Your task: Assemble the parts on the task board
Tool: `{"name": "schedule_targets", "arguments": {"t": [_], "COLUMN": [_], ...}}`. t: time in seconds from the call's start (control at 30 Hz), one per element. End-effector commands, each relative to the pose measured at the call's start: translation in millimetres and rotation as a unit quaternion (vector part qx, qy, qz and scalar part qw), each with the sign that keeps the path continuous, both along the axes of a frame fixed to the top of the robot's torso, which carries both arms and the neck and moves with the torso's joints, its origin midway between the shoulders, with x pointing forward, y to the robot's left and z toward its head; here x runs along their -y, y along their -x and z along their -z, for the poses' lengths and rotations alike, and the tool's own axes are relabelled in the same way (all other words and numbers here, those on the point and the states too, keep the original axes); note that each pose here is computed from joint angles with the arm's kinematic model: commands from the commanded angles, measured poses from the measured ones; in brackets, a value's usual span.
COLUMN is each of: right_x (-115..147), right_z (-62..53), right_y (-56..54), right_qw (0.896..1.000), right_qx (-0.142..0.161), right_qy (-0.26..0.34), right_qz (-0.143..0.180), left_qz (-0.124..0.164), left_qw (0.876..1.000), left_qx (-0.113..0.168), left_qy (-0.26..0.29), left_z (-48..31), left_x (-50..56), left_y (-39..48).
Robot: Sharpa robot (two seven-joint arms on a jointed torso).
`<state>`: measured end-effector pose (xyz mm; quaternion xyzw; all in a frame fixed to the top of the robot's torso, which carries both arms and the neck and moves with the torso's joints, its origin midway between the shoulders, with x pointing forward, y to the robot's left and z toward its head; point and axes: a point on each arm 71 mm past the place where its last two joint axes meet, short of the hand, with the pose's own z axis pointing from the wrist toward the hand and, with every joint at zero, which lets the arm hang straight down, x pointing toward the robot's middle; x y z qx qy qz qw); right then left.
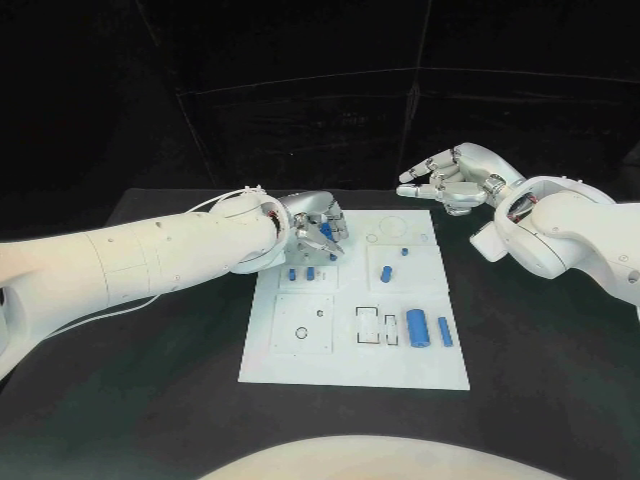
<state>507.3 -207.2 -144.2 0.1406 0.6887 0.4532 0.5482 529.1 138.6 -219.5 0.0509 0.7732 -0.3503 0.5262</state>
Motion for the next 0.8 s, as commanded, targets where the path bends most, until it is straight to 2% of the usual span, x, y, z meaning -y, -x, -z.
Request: {"name": "schedule_targets", "arguments": {"t": [0.03, 0.23, 0.47, 0.8], "right_x": [-2, -4, -4, -6], "right_z": [-1.7, -1.7, -1.7, -1.6], "right_y": [0.2, 0.1, 0.1, -0.1], "right_qw": [1.0, 1.0, 1.0, 1.0], "right_qx": [0.002, 0.002, 0.002, 0.002], "right_qy": [-0.003, -0.003, -0.003, -0.003], "right_qz": [-0.001, -0.003, -0.003, -0.005], "left_qz": [0.028, 0.034, 0.041, 0.03], "left_qw": [0.997, 0.995, 0.993, 0.992], "left_qx": [0.016, 0.02, 0.013, 0.009], "left_qy": [-0.063, -0.088, -0.11, -0.123], "left_z": [4.3, 8.7, 12.2, 16.7], "left_x": [5.0, 10.6, 13.6, 16.4], "left_y": [0.3, -2.5, -4.0, -7.6]}}
